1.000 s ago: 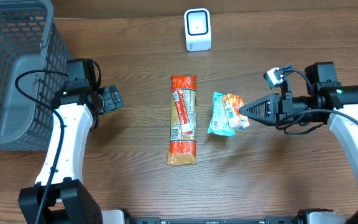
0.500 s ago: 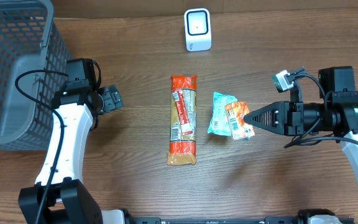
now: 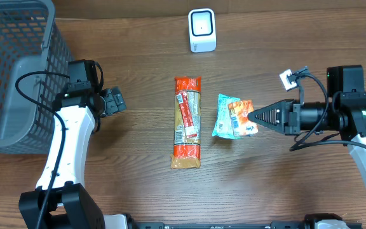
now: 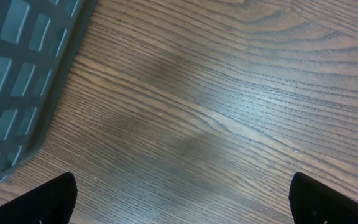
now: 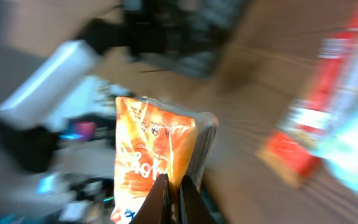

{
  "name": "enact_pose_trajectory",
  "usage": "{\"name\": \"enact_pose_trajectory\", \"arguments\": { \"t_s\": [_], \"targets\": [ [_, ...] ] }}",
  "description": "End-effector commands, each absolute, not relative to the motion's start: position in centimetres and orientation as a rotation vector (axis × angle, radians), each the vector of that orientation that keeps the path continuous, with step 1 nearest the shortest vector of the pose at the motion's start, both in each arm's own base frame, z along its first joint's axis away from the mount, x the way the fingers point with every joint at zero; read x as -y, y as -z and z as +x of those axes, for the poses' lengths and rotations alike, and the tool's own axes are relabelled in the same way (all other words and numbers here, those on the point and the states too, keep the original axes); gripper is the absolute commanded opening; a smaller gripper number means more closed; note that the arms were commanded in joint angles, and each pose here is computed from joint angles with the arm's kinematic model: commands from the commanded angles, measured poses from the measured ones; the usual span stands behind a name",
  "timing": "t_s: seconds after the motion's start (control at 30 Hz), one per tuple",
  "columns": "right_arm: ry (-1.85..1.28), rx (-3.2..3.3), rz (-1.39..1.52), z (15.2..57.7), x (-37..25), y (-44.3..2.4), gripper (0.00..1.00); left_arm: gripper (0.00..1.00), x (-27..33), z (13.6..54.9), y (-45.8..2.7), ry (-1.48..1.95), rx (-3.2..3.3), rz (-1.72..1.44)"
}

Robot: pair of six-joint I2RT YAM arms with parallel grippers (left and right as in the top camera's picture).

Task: Scan the item barcode
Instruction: 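Lift the orange packet and pull it rightward away from the teal pack, then carry the orange packet up toward the white barcode scanner with right gripper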

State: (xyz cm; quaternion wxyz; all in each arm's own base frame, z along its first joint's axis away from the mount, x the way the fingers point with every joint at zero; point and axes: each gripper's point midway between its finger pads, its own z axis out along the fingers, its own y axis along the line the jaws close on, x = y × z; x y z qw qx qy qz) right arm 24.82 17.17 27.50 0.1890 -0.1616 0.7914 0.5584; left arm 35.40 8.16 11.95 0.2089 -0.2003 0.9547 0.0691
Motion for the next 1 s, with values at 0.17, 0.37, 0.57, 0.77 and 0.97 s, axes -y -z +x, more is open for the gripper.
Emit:
{"name": "enact_pose_trajectory", "arguments": {
  "t_s": [0.17, 0.37, 0.57, 0.77, 0.97],
  "targets": [
    [-0.848, -2.522, -0.162, 29.7, -11.3, -21.8, 0.04, 1.00, -8.1, 35.8, -13.1, -0.193, -2.631, -0.523],
    [-0.813, -2.462, -0.069, 31.4, -11.0, -24.8, 0.03, 1.00, -8.1, 35.8, -13.1, -0.193, -2.631, -0.523],
    [-0.591, -2.459, -0.070, 32.9, -11.5, -31.3, 0.03, 1.00, -8.1, 35.8, -13.1, -0.193, -2.631, -0.523],
    [-0.390, -2.481, -0.151, 36.7, -14.0, -34.6, 0.03, 1.00, -8.1, 35.8, -13.1, -0.193, -2.631, -0.523],
    [-0.160, -2.366, -0.293, 43.1, -18.0, -34.3, 0.03, 1.00, -8.1, 35.8, -13.1, -0.193, -2.631, -0.523]
  ]
}}
